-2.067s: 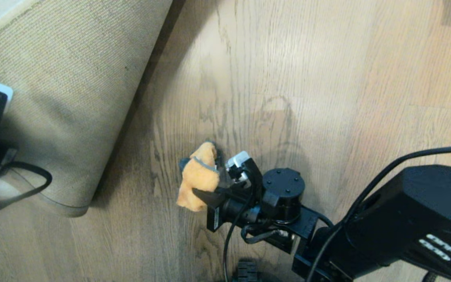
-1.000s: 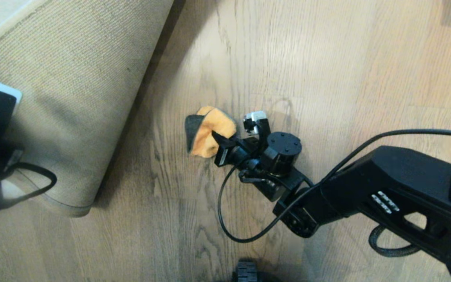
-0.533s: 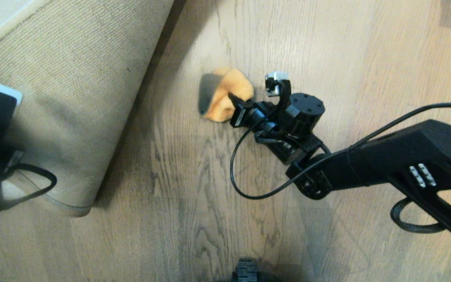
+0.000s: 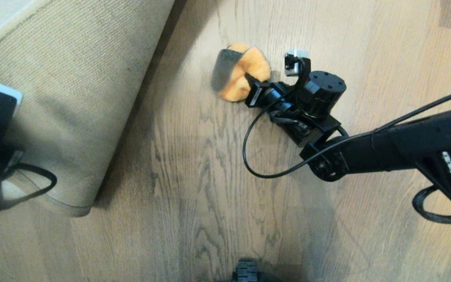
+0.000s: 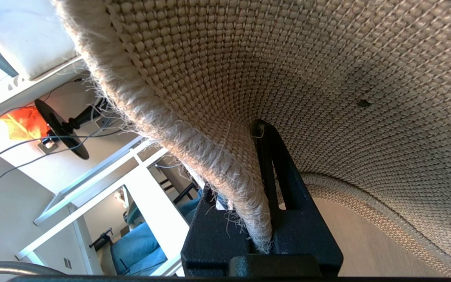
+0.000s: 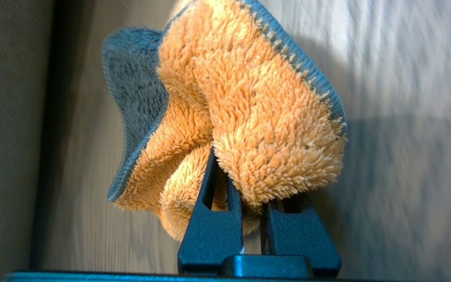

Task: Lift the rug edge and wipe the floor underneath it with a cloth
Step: Wipe the floor under the carpet with a rag

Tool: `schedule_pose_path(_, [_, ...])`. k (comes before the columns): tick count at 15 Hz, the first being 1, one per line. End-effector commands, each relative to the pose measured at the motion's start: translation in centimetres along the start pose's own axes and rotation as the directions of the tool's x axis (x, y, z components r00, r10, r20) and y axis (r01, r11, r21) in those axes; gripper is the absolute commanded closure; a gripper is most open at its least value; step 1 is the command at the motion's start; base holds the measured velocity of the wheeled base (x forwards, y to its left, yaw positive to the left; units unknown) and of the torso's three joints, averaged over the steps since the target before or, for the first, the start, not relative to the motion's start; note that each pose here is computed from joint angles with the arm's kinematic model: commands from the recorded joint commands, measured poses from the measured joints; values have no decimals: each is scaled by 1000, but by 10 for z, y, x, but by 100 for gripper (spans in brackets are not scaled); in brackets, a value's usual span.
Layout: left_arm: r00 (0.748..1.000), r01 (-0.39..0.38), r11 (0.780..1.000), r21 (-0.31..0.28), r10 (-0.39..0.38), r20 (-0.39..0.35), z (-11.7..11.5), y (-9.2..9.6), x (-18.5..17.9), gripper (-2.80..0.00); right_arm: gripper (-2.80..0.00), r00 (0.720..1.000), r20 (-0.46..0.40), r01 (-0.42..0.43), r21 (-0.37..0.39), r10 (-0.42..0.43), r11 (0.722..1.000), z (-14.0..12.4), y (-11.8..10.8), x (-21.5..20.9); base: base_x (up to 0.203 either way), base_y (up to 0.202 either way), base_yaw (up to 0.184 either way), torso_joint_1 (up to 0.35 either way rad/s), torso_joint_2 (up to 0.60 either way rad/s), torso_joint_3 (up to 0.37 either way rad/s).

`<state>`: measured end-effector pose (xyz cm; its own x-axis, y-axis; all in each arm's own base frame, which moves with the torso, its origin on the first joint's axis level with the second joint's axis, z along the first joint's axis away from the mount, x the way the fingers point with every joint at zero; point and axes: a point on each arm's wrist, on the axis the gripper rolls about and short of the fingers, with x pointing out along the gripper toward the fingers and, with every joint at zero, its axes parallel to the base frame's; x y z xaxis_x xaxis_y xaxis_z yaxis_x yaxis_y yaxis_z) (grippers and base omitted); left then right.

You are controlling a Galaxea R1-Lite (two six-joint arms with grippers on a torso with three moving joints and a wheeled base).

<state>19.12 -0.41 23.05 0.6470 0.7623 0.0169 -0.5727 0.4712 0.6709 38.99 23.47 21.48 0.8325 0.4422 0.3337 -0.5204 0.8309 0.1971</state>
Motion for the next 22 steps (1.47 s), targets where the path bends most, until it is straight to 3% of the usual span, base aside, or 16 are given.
schedule_pose_path(1, [1000,-4,1000,2,4,-2,0,0,0,0,0,998,-55,-35,12,36,999,-11,16,-16,0,0,0,0,0,0])
schedule_pose_path(5, [1000,-3,1000,3,3,-1,0,-1,0,0,0,981,-160,-104,38,109,994,-43,47,-62,0,0,0,0,0,0])
schedule_pose_path(8, [1000,-4,1000,1,4,0,1,0,0,0,0,950,-244,-185,71,197,980,-68,75,-113,0,0,0,0,0,0])
schedule_pose_path(10, [1000,-3,1000,3,3,-1,0,0,0,0,0,917,-301,-245,96,263,965,-80,92,-151,0,0,0,0,0,0])
schedule_pose_path(13, [1000,1,1000,11,-1,-5,0,-3,1,0,0,832,-439,-320,117,338,940,-98,113,-212,0,0,0,0,0,0])
schedule_pose_path(16, [1000,3,1000,13,-3,-5,0,-4,1,0,0,834,-473,-245,145,285,959,-103,126,-233,0,0,0,0,0,0])
schedule_pose_path(20, [1000,3,1000,16,-3,-8,0,-5,2,0,0,826,-518,-176,139,223,974,-124,115,-229,0,0,0,0,0,0])
schedule_pose_path(22, [1000,5,1000,20,-5,-9,-1,-5,2,0,0,853,-492,-129,127,175,983,-131,105,-211,0,0,0,0,0,0])
